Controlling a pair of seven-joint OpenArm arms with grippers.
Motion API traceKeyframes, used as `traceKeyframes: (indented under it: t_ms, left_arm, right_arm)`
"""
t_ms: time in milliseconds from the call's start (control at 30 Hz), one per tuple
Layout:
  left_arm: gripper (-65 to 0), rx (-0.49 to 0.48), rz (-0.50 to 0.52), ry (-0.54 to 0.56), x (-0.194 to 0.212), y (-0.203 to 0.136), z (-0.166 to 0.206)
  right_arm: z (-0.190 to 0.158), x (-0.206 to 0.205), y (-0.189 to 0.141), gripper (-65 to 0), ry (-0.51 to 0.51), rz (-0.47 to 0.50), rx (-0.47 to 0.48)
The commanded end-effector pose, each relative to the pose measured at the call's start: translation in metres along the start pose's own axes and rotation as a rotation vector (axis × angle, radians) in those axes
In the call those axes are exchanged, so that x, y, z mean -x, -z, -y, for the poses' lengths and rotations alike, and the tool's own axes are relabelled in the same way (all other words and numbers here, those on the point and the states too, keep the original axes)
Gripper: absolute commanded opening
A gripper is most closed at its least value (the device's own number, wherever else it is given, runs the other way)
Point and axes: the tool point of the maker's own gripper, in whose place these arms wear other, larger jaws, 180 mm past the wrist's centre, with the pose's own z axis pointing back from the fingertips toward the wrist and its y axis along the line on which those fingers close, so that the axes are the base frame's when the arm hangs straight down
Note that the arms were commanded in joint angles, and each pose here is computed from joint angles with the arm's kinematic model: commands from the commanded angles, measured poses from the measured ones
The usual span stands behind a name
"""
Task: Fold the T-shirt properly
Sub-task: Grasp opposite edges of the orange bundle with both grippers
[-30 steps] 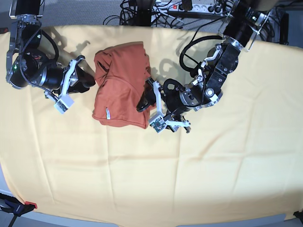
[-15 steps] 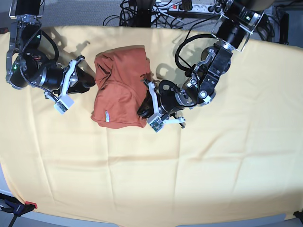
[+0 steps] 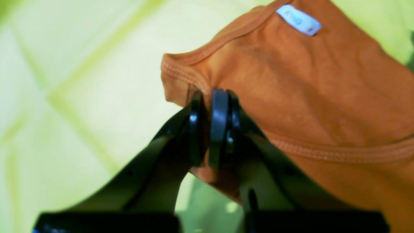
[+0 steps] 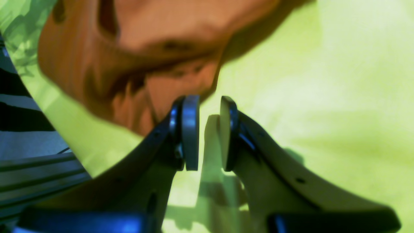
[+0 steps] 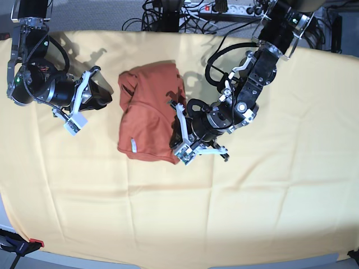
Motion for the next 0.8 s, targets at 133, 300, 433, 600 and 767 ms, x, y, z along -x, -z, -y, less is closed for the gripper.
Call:
traceKeyframes:
  t_ms: [133, 300, 433, 600, 767]
  left_arm:
    - [-65.0, -0.049, 0.021, -0.013, -0.002, -0.005, -0.004]
    - [-65.0, 0.007, 0.014, -0.015, 0.014, -0.006, 0.017]
    - [-65.0, 0.02, 0.009, -0.01, 0.016, -0.006, 0.02]
    - [-65.0, 0.004, 0.007, 0.01, 0.017, -0.007, 0.016]
    - [-65.0, -0.005, 0.005, 0.021, 0.018, -0.007, 0.015]
  right_arm:
    - [0.003, -0.014, -0.007, -51.7, -0.028, 0.043, 0.007]
    - [-0.007, -0.023, -0.007, -49.1, -0.012, 0.095, -0.044]
    - [-0.015, -0.034, -0.007, -26.3, 0.004, 0.158, -0.083]
    - [-0.019, -0.037, -0.003, -23.2, 0.018, 0.18, -0.095]
    - [-0.025, -0.037, 0.002, -23.2, 0.033, 0.188, -0.108]
